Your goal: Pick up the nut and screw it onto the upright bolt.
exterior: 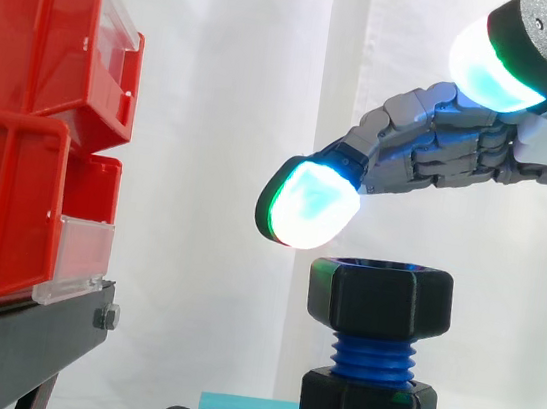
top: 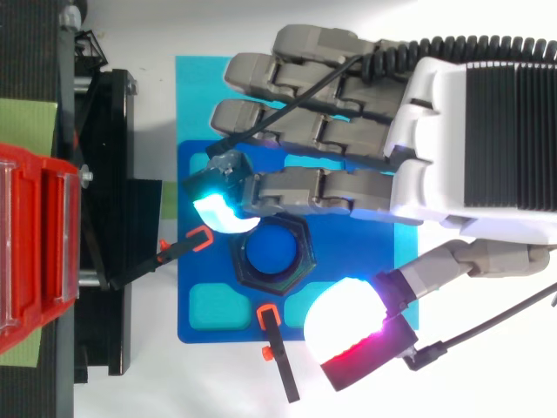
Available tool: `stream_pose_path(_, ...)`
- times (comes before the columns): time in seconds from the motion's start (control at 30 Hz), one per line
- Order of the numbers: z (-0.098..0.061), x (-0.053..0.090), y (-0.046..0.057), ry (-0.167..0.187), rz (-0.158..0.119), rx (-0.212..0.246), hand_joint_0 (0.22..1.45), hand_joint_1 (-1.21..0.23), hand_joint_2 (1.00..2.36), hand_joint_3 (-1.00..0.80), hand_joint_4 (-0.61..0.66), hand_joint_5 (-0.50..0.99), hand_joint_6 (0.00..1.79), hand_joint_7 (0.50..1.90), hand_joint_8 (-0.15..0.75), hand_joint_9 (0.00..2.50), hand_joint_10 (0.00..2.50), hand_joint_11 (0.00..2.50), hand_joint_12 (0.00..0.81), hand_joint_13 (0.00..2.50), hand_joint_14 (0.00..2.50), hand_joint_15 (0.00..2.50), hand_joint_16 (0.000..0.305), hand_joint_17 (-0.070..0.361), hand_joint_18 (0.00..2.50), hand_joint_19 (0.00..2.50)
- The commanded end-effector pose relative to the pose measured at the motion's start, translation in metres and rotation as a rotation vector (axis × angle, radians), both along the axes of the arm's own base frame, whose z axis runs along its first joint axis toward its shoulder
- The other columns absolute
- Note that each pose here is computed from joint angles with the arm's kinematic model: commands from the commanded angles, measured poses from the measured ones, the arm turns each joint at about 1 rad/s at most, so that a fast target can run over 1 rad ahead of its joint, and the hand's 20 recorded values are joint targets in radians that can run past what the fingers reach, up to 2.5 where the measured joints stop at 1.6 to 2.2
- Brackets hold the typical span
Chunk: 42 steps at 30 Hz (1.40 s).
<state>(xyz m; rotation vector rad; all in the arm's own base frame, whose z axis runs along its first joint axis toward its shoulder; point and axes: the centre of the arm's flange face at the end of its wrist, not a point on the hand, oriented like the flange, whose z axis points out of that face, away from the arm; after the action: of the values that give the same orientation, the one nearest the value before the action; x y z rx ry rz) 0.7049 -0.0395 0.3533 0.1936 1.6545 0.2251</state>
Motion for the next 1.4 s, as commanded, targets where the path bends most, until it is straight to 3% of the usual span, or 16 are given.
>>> stream_pose_path(0.0,0.000,0.000,-0.001,0.001,0.000,0.000,0.45,0.04,1.00,-0.50,0.11,-0.19,0.50,0.55,0.152,0.00,0.00,0.00,0.326,0.00,0.00,0.00,0.049,0.110,0.00,0.00)
stream_pose_path(0.4,-0.001,-0.002,-0.007,0.010,-0.008,-0.001,0.47,-0.04,1.00,-0.50,0.17,-0.14,0.50,0.61,0.177,0.16,0.00,0.00,0.323,0.00,0.00,0.00,0.046,0.103,0.00,0.00)
stream_pose_path(0.73,-0.003,-0.003,-0.010,0.023,-0.011,-0.003,0.49,-0.11,1.00,-0.50,0.23,-0.07,0.50,0.75,0.192,0.37,0.00,0.00,0.313,0.01,0.00,0.00,0.043,0.096,0.00,0.00)
stream_pose_path(1.03,-0.003,-0.004,-0.012,0.029,-0.014,-0.005,0.50,-0.20,1.00,-0.50,0.23,-0.01,0.50,0.90,0.187,0.62,0.00,0.00,0.291,0.21,0.00,0.00,0.038,0.086,0.00,0.00)
stream_pose_path(1.23,-0.004,-0.006,-0.017,0.039,-0.020,-0.006,0.51,-0.23,1.00,-0.50,0.14,0.06,0.50,1.11,0.149,0.88,0.00,0.00,0.249,0.38,0.00,0.00,0.031,0.071,0.00,0.00)
stream_pose_path(1.37,-0.002,-0.006,-0.017,0.036,-0.019,-0.006,0.51,-0.23,1.00,-0.50,0.10,0.09,0.50,1.19,0.122,1.08,0.00,0.00,0.224,0.57,0.00,0.00,0.025,0.056,0.22,0.00)
